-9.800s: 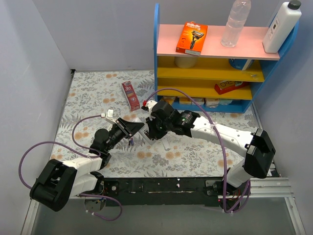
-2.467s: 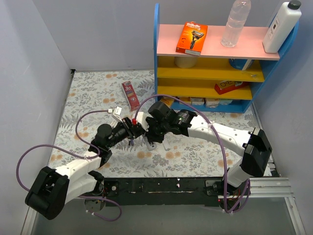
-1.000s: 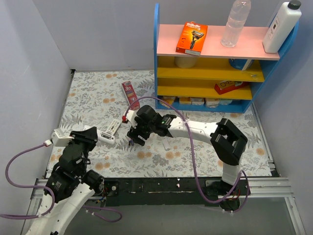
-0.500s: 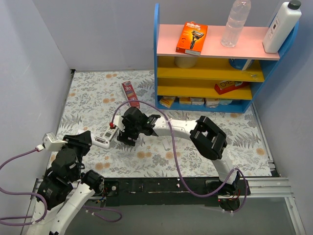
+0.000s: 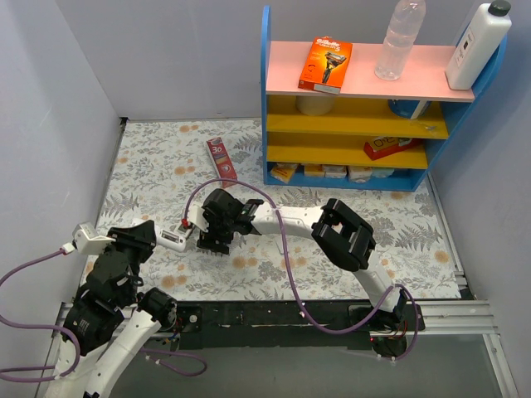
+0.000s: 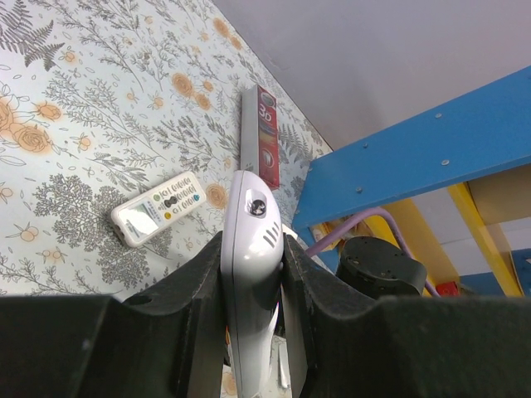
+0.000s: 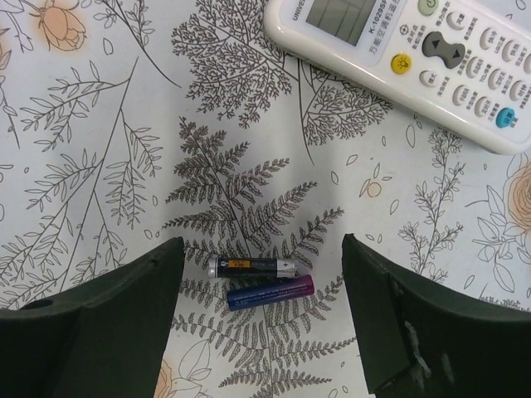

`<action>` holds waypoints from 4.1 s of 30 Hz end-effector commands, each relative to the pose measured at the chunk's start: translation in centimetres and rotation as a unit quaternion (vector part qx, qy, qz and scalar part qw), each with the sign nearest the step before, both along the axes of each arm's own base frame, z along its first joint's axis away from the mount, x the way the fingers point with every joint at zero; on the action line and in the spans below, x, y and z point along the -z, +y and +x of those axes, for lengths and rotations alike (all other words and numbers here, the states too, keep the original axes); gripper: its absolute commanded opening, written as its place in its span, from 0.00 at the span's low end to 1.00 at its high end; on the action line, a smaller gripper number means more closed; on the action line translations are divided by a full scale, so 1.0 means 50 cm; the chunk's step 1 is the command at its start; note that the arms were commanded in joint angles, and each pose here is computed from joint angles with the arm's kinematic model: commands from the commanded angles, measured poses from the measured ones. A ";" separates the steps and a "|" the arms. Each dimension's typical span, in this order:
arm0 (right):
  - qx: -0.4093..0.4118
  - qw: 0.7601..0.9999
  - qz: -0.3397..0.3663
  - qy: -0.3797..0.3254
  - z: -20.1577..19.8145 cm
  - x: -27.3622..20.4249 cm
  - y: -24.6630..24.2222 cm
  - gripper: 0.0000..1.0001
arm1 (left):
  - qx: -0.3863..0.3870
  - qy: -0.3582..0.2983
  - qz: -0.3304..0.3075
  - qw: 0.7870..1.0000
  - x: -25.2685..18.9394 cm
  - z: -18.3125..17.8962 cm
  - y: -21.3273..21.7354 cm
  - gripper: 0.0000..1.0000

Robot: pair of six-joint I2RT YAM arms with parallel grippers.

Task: Load the batteries into the remote control

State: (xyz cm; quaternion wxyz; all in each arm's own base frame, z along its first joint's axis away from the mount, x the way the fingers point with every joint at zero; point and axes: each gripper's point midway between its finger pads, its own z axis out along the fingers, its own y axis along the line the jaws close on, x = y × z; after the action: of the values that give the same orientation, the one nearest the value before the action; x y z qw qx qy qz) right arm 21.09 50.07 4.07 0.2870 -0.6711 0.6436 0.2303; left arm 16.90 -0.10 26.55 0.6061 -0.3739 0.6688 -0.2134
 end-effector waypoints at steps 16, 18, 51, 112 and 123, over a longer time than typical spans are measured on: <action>-0.012 1.000 -0.026 -0.005 0.004 0.032 0.000 0.76 | 0.021 -0.011 0.007 1.000 -0.016 0.014 -0.020 0.00; -0.012 0.999 -0.029 -0.005 0.003 0.032 -0.003 0.73 | 0.021 -0.012 0.006 1.000 -0.018 0.015 -0.021 0.00; -0.058 0.995 -0.060 0.044 -0.057 0.030 -0.054 0.50 | 0.037 -0.011 0.000 0.999 -0.010 0.021 -0.037 0.01; 0.580 0.762 -0.111 0.265 -0.015 -0.066 -0.207 0.70 | 0.096 -0.017 0.050 0.994 0.004 0.060 -0.092 0.05; 0.571 0.750 -0.126 0.308 -0.032 -0.022 -0.169 0.54 | 0.113 -0.016 0.075 0.991 0.003 0.069 -0.104 0.05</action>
State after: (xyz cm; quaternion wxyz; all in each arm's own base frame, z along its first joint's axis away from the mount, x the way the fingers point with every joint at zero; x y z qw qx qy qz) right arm 19.75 40.46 4.56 0.0744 -0.1115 0.9836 0.1211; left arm 19.99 -4.86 25.83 0.6082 -0.2629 0.7111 -0.2352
